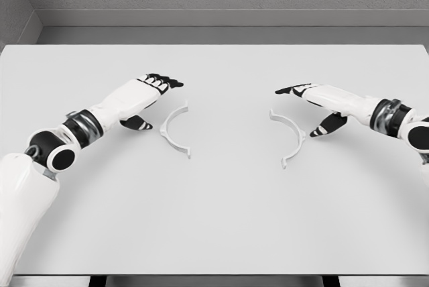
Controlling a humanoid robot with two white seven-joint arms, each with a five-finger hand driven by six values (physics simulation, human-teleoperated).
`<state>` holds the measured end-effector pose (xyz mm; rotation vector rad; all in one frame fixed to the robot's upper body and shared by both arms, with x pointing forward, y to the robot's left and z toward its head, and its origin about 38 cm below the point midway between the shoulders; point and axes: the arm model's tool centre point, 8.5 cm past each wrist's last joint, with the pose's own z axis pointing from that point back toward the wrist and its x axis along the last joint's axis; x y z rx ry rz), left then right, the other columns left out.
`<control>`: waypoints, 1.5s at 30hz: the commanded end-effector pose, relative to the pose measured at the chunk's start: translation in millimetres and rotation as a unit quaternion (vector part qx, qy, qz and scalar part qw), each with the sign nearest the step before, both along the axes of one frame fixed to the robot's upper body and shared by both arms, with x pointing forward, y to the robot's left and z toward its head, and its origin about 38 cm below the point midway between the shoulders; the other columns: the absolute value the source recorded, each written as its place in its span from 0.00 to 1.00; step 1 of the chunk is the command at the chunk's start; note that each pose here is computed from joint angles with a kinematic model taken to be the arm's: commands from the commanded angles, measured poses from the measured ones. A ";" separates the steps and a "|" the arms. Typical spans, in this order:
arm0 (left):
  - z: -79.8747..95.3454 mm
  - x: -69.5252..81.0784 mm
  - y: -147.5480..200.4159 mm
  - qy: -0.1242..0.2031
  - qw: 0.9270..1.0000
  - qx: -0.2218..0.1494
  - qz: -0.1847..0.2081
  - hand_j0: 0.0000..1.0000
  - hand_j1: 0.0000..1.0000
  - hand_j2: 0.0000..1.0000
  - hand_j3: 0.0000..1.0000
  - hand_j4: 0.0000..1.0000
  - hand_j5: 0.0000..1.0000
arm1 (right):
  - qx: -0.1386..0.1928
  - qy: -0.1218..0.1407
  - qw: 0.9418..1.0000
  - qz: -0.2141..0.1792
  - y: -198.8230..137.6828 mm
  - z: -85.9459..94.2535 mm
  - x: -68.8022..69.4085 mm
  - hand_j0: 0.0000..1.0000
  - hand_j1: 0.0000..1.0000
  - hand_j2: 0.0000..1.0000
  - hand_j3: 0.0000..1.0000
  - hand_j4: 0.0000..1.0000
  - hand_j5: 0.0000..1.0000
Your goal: Assemble PVC drainage pipe clamps
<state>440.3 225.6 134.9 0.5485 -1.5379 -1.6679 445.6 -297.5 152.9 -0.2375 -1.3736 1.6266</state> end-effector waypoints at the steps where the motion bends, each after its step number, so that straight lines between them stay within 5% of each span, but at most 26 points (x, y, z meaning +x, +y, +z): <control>1: -2.0 0.3 -0.9 0.003 1.000 -0.002 0.001 1.00 1.00 1.00 1.00 1.00 1.00 | 0.006 0.003 1.000 -0.001 2.1 -1.5 0.5 1.00 1.00 1.00 1.00 1.00 1.00; 29: -5.5 -1.1 -33.3 0.007 1.000 -0.018 -0.024 1.00 1.00 1.00 1.00 1.00 1.00 | 0.009 -0.007 1.000 -0.001 0.1 5.1 1.1 1.00 1.00 1.00 1.00 1.00 1.00; 45: -3.3 6.2 -53.2 0.015 0.999 -0.025 -0.014 1.00 1.00 1.00 1.00 1.00 1.00 | 0.001 0.016 1.000 -0.024 -11.3 -11.8 5.3 1.00 1.00 1.00 1.00 1.00 1.00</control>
